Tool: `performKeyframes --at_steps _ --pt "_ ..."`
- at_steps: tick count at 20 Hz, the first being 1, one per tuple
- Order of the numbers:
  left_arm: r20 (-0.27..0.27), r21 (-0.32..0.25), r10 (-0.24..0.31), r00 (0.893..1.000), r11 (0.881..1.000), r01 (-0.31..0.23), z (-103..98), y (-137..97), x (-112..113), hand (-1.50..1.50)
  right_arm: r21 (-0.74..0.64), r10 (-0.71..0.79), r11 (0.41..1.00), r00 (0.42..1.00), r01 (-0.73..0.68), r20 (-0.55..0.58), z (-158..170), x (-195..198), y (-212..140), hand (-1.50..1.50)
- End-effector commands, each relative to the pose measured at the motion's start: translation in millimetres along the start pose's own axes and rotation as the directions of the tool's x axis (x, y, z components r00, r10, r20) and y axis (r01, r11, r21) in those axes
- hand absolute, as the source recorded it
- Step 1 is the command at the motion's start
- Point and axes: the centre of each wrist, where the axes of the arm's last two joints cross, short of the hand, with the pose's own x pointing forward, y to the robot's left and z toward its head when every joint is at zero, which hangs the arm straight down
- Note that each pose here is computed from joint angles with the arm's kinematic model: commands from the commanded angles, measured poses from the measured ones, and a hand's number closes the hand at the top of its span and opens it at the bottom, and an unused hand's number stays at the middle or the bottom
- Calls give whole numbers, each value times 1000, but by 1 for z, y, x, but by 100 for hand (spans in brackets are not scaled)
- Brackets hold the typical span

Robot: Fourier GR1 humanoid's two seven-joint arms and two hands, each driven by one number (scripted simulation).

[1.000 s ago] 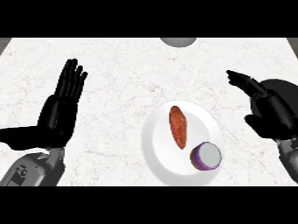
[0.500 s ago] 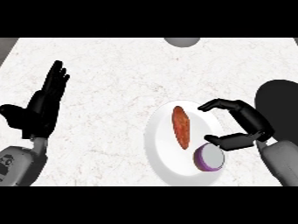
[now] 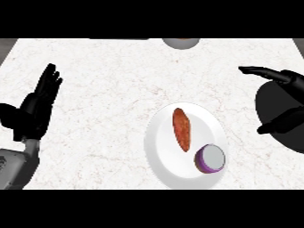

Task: Pick the sweet potato from the plate and place it in the pan

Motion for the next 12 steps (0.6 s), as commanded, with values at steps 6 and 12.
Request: performKeyframes --at_steps 6,12 --pt "-1 32 -7 1000 999 7 -14 -8 12 0 200 193 963 980 -179 -56 -75 73 -44 -150" --pt "-30 9 4 1000 1000 -4 -15 3 10 0 192 267 947 964 -258 -18 -115 92 -13 -150"
